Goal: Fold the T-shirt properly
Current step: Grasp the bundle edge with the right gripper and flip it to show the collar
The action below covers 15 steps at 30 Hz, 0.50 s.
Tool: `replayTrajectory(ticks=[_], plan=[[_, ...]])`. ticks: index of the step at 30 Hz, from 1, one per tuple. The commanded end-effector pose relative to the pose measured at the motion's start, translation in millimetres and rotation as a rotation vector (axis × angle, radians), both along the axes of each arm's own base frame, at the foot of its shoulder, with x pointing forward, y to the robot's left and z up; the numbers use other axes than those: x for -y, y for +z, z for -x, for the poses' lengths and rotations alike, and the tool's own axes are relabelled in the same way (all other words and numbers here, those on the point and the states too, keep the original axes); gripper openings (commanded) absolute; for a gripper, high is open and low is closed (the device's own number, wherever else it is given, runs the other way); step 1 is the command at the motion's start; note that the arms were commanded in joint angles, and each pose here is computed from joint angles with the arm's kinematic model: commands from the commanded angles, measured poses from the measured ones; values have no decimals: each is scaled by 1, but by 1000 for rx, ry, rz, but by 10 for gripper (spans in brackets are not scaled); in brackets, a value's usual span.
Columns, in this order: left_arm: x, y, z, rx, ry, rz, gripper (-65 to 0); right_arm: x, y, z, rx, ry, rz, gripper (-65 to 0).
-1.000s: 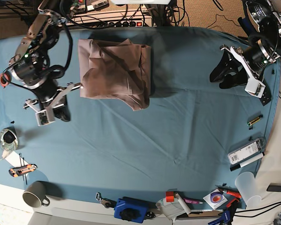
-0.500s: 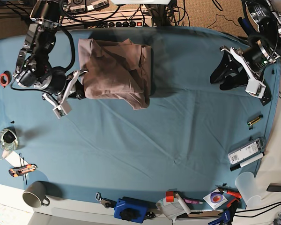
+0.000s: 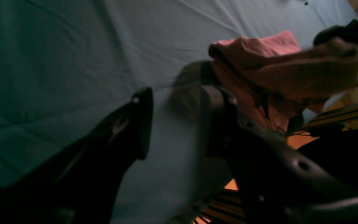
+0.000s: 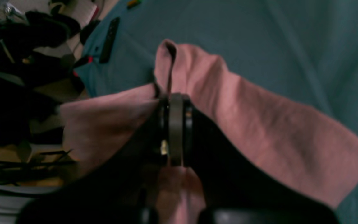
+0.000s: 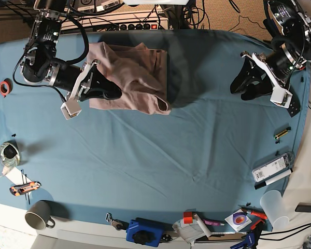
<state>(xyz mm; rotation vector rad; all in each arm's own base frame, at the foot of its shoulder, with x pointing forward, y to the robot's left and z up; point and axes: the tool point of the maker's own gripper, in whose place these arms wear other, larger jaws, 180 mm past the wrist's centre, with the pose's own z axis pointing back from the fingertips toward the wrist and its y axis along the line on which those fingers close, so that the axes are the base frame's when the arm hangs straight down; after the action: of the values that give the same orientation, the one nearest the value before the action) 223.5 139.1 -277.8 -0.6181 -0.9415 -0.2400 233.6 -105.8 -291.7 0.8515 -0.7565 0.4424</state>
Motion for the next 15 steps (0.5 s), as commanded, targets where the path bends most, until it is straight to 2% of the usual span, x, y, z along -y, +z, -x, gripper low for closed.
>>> replayTrajectory(ticks=[1,9,15], plan=[[1,12,-4,49,-5,8,-416,0,13,-4,45,8,-15,-650],[1,12,-4,49,-5,9,-416,6,14,-7,54,20,21,-650],[1,12,-4,52,-3,11,-417,18,2,-16,51,-5,135,-650]])
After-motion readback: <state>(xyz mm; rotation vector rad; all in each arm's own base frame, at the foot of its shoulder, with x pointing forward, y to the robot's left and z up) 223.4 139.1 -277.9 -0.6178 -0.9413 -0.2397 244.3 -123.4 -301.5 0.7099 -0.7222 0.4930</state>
